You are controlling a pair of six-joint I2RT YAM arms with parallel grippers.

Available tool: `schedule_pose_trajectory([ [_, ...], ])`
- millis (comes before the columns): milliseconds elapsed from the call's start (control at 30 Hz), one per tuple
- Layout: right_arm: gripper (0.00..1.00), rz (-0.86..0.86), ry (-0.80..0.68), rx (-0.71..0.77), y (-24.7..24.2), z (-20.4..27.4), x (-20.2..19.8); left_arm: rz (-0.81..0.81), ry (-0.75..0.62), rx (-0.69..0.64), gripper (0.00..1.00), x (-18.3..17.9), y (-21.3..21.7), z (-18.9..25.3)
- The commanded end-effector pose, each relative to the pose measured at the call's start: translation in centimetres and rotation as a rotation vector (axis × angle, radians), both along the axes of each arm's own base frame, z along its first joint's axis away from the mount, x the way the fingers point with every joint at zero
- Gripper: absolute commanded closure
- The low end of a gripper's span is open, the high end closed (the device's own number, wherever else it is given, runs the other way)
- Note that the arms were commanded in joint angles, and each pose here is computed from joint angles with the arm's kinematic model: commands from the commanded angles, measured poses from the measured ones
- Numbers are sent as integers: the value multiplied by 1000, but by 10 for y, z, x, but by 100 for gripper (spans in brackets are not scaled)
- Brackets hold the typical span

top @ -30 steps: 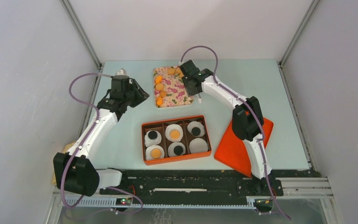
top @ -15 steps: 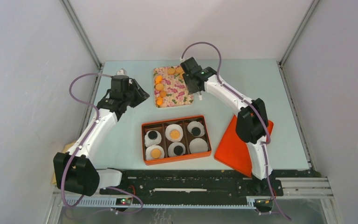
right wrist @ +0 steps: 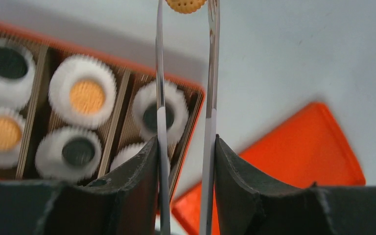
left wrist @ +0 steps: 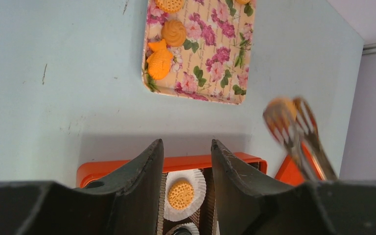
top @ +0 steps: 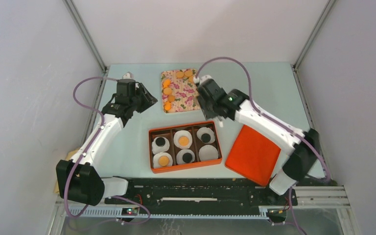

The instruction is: Pack the cookies

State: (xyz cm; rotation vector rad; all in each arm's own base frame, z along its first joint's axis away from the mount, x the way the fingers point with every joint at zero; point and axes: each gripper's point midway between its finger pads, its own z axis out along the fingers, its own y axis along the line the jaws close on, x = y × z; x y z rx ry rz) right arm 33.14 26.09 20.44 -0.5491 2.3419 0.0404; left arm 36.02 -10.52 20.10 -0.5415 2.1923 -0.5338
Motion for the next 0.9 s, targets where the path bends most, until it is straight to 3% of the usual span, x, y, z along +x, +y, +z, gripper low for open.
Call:
schedule_pose_trajectory([
  [0,69,45,-12,94,-13,37,-76,-25,-63,-7,54,0,-5,19],
  [167,69,58,118,100,-35,22,-153,-39,-72,-6,54,-4,-12,21],
  [367,69,44,224,99,-47,2,-206,-68,-79,-9,54,-9,-26,25],
  [600,68,83,303,59,-36,-25,-240,-80,-86,-8,54,-14,-31,28],
  [867,66,75,288,-2,-30,-39,-236,-78,-97,-2,54,-18,-28,31],
])
